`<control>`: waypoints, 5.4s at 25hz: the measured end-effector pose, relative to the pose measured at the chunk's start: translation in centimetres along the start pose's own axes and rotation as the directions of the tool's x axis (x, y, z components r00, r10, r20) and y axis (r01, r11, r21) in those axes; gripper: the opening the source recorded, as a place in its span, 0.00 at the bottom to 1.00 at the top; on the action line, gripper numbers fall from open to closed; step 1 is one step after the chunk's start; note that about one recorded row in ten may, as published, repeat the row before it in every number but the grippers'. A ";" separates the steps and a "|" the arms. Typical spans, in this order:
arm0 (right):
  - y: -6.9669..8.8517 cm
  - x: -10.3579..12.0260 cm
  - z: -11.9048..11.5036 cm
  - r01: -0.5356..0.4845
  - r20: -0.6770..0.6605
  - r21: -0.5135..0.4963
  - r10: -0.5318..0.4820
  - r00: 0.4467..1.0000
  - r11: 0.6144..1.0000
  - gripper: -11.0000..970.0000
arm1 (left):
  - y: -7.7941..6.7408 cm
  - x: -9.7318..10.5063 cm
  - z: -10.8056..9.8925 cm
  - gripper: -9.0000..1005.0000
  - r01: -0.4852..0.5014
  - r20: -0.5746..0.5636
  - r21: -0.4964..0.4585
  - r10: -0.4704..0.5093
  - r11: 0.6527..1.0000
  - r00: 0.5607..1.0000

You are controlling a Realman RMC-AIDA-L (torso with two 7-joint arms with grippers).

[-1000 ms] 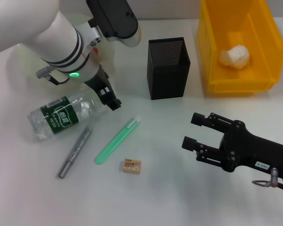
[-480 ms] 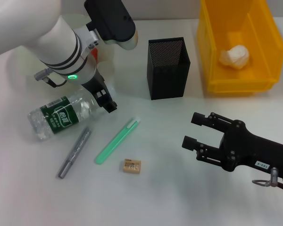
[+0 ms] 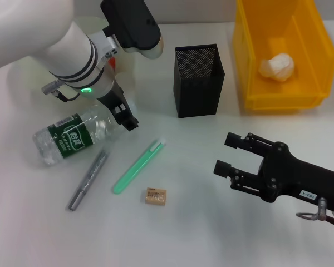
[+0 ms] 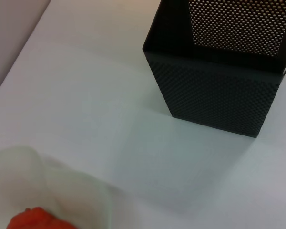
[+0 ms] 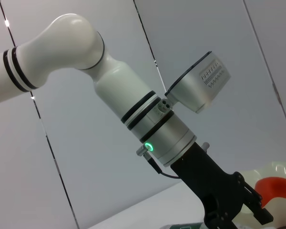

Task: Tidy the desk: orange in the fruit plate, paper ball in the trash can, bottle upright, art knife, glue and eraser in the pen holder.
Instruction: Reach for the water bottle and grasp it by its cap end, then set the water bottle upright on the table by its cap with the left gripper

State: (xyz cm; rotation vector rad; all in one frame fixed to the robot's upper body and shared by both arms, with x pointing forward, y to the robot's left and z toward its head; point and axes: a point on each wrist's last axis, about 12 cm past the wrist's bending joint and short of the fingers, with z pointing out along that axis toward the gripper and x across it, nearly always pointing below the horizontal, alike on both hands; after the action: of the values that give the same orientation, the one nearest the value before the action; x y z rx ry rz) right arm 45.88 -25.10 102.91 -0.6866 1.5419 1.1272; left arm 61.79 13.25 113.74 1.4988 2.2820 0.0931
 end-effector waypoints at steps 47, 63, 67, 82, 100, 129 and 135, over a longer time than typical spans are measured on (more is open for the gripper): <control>0.2 0.3 0.1 -0.017 0.002 -0.002 0.017 1.000 1.000 0.76 | -1.4 -1.1 -1.5 0.19 -0.070 0.033 -0.027 0.071 0.997 0.997; 0.4 0.4 0.2 -0.028 0.002 -0.005 0.028 1.000 1.000 0.76 | -1.6 -1.4 -1.1 0.55 -0.080 0.007 -0.036 0.080 0.996 0.997; 0.4 0.3 0.3 -0.026 0.004 -0.010 0.027 1.000 1.000 0.76 | -1.4 -0.6 -0.3 0.61 -0.076 -0.034 -0.034 0.075 0.997 0.997; 0.4 0.4 0.4 -0.027 0.003 -0.009 0.027 1.000 1.000 0.76 | -1.5 -0.6 0.6 0.61 -0.094 -0.037 -0.048 0.092 0.994 0.995; 0.4 0.4 0.2 -0.028 0.004 -0.005 0.028 1.000 1.000 0.76 | -1.6 -0.6 1.0 0.51 -0.088 -0.036 -0.056 0.086 0.995 0.996; 0.4 0.0 0.5 -0.027 0.014 -0.031 0.027 1.000 0.999 0.76 | -3.5 -0.2 -4.9 0.44 -0.021 0.217 -0.122 0.048 0.992 0.975; 0.4 -0.1 0.5 -0.026 0.020 -0.035 0.027 0.999 0.999 0.76 | -3.5 -0.2 -5.9 0.44 0.002 0.286 -0.155 0.043 0.988 0.957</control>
State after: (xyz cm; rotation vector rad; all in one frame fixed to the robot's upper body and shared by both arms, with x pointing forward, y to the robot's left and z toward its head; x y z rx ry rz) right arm 45.77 -24.51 103.11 -0.6775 1.5220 1.1795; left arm 56.67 12.58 118.22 1.3589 1.9807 0.0505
